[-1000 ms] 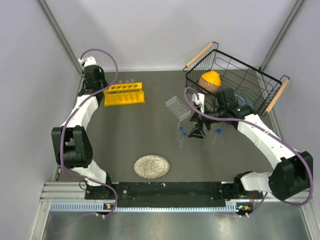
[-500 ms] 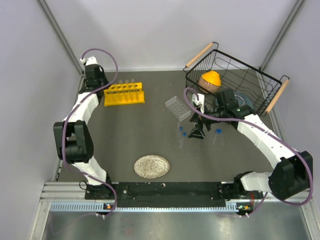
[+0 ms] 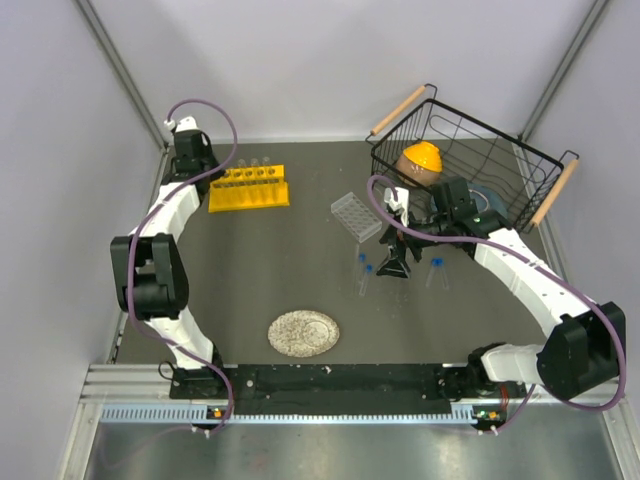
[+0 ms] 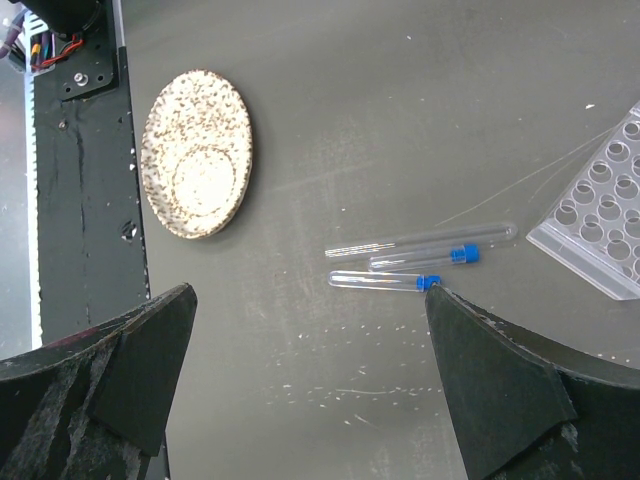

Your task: Organize the chemistry lab equipment

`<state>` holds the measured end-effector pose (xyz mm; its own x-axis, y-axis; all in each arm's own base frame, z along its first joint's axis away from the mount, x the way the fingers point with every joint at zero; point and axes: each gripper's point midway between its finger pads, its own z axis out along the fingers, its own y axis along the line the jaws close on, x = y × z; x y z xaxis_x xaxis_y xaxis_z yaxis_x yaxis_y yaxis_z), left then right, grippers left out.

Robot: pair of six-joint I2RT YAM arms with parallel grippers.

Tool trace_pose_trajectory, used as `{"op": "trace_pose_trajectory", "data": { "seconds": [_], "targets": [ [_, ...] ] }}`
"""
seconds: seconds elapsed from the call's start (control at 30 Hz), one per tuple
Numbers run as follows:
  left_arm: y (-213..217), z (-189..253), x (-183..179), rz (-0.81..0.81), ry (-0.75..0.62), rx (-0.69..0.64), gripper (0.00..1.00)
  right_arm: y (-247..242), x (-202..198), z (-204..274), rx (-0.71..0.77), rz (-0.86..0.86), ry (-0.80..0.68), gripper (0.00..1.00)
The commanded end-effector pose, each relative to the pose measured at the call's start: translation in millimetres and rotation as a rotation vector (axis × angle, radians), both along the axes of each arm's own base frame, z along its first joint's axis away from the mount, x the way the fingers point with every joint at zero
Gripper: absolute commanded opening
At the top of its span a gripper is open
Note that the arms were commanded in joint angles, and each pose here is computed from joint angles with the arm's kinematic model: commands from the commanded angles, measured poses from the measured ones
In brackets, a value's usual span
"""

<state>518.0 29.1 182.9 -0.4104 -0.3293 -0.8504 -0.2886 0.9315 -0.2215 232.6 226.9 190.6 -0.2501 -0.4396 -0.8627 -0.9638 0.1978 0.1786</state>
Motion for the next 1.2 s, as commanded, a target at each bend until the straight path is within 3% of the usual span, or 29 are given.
{"op": "trace_pose_trajectory", "data": {
  "seconds": [0.0,0.3,0.43,0.63,0.77,1.0,1.17],
  "targets": [
    [-1,13,9,-0.002,-0.047,-0.02,0.05,2,4,8,0.027,0.019,-0.049,0.99],
    [-2,-14,11,-0.013,0.015,-0.024,0.09,1,5,7,0.025,0.015,-0.05,0.99],
    [0,-24,9,-0.003,0.041,-0.021,0.26,1,5,7,0.022,0.014,-0.054,0.99],
    [-2,-22,8,-0.005,0.053,-0.023,0.43,0,6,6,0.019,0.011,-0.052,0.99],
    [-2,-9,7,-0.016,0.039,-0.016,0.53,0,6,6,0.017,0.012,-0.056,0.99],
    [5,36,-5,0.009,-0.037,0.007,0.61,-4,8,6,0.012,-0.001,-0.066,0.99],
    [13,80,-33,0.048,-0.134,0.011,0.66,-12,11,11,0.026,-0.014,-0.093,0.99]
  ]
}}
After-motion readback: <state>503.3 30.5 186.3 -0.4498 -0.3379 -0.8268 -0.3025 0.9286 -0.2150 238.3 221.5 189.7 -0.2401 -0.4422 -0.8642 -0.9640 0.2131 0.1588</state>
